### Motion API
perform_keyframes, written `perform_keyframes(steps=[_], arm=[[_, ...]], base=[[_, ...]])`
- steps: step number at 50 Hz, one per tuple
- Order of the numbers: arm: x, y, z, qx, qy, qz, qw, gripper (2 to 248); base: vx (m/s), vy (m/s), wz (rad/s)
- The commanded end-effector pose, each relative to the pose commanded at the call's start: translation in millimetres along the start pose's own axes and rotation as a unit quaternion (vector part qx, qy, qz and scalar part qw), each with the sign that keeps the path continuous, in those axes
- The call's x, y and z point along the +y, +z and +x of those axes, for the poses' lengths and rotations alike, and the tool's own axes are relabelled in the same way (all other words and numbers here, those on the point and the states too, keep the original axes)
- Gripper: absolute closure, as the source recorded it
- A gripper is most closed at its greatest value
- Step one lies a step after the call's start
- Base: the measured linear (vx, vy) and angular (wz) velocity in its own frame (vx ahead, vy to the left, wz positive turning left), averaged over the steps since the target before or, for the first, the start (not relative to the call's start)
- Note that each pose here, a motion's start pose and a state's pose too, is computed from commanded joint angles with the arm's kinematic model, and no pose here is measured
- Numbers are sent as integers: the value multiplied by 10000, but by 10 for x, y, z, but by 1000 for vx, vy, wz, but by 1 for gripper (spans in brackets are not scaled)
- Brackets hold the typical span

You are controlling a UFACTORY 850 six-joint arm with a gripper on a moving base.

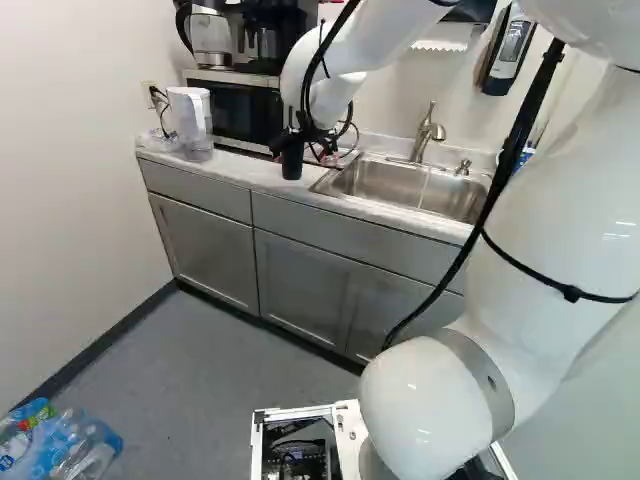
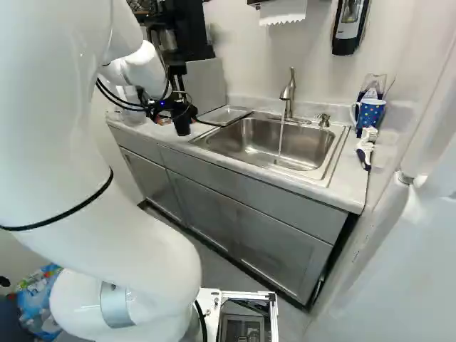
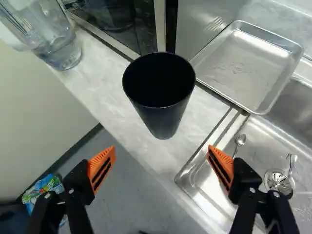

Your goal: Rinse the cup and place it in the tray

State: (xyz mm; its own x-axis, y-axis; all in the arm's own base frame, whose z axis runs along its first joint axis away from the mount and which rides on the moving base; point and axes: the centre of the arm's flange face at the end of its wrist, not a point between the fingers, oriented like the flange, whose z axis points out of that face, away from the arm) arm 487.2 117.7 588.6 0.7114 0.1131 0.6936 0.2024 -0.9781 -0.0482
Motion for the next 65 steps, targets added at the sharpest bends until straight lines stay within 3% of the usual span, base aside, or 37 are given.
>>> perform_keyframes(steps=[17,37,65], arm=[[0,0,13,73,0,0,10000,3],[2,53,55,432,0,-3,9991,3],[-5,239,-51,918,-13,-4,9958,3]], base=[[0,0,0],[0,0,0],[0,0,0]])
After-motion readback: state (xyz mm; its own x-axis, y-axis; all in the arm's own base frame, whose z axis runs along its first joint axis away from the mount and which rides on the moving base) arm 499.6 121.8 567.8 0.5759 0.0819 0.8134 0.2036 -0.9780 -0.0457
